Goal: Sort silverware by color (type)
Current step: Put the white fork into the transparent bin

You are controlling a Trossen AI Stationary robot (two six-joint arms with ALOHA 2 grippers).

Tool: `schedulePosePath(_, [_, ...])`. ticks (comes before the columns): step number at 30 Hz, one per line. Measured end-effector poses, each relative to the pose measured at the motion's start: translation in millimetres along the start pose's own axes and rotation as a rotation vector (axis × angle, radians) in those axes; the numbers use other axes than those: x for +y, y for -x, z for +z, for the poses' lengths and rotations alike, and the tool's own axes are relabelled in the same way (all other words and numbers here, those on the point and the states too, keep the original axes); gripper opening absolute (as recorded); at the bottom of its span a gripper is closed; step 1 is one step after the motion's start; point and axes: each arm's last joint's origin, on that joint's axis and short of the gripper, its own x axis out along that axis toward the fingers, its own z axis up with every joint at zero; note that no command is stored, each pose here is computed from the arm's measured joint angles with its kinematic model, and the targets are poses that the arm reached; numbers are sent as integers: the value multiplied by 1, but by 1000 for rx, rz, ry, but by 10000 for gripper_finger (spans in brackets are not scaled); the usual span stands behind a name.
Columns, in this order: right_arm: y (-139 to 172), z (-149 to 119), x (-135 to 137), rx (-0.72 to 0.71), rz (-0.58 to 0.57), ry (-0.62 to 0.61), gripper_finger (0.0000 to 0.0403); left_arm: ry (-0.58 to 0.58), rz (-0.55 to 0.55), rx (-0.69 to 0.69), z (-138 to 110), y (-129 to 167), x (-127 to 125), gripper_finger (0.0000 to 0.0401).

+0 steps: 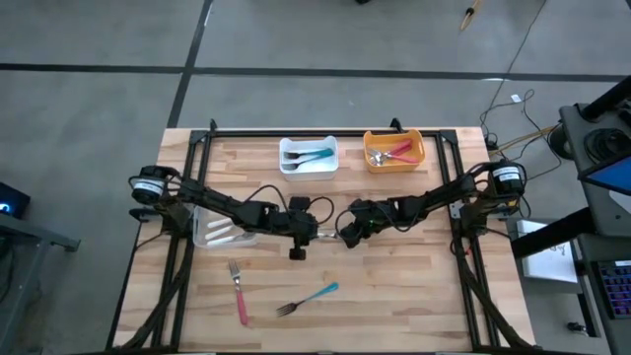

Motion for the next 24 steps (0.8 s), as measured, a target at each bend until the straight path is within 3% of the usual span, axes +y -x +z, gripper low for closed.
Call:
schedulePosePath(17, [1, 2, 6, 11, 75, -156, 8, 30, -4, 49, -21, -35, -14, 121])
schedulePosePath(24, [1, 2, 6, 13, 72, -162, 8, 42, 23, 50, -21, -37, -14, 67])
